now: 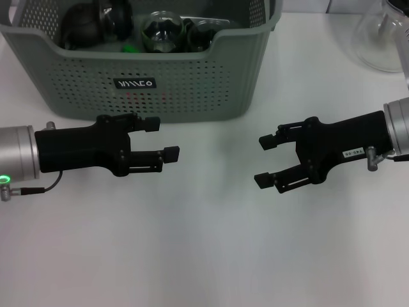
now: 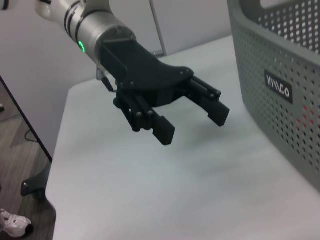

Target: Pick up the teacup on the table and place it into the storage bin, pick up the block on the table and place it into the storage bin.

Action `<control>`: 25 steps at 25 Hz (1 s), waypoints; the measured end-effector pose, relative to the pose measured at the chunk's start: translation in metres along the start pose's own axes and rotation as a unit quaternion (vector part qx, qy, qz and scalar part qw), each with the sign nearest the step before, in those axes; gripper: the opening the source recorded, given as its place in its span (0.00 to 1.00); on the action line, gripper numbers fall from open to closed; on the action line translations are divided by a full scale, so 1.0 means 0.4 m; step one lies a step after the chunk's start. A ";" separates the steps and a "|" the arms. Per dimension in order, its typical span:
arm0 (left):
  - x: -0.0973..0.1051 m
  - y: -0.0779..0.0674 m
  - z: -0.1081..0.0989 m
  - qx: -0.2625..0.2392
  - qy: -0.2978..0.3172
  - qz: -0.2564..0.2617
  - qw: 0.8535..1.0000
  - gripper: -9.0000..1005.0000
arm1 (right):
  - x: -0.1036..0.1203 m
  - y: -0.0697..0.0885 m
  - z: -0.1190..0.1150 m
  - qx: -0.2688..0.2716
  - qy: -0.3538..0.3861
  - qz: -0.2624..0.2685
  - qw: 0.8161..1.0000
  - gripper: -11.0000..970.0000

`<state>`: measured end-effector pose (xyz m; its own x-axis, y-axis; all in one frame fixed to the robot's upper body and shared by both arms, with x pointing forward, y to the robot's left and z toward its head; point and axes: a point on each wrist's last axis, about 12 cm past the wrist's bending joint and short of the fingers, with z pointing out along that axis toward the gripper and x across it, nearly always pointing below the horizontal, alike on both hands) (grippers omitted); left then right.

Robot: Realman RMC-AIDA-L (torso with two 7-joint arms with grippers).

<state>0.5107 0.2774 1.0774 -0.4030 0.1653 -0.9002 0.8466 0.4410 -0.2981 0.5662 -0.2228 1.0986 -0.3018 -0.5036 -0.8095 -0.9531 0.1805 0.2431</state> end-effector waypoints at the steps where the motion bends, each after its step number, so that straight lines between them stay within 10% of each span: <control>1: 0.001 0.000 0.000 0.000 0.002 0.000 1.000 0.82 | 0.002 0.000 0.001 0.001 0.002 0.001 1.000 0.90; 25: 0.037 -0.006 0.015 -0.006 0.011 -0.024 1.000 0.82 | 0.040 0.006 0.023 0.013 0.026 0.015 0.999 0.91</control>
<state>0.5048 0.2734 1.0628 -0.4504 0.1626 -0.8779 0.8223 0.4585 -0.3370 0.5592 -0.2227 1.0812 -0.3321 -0.5405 -0.7730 -0.9427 0.2173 0.2531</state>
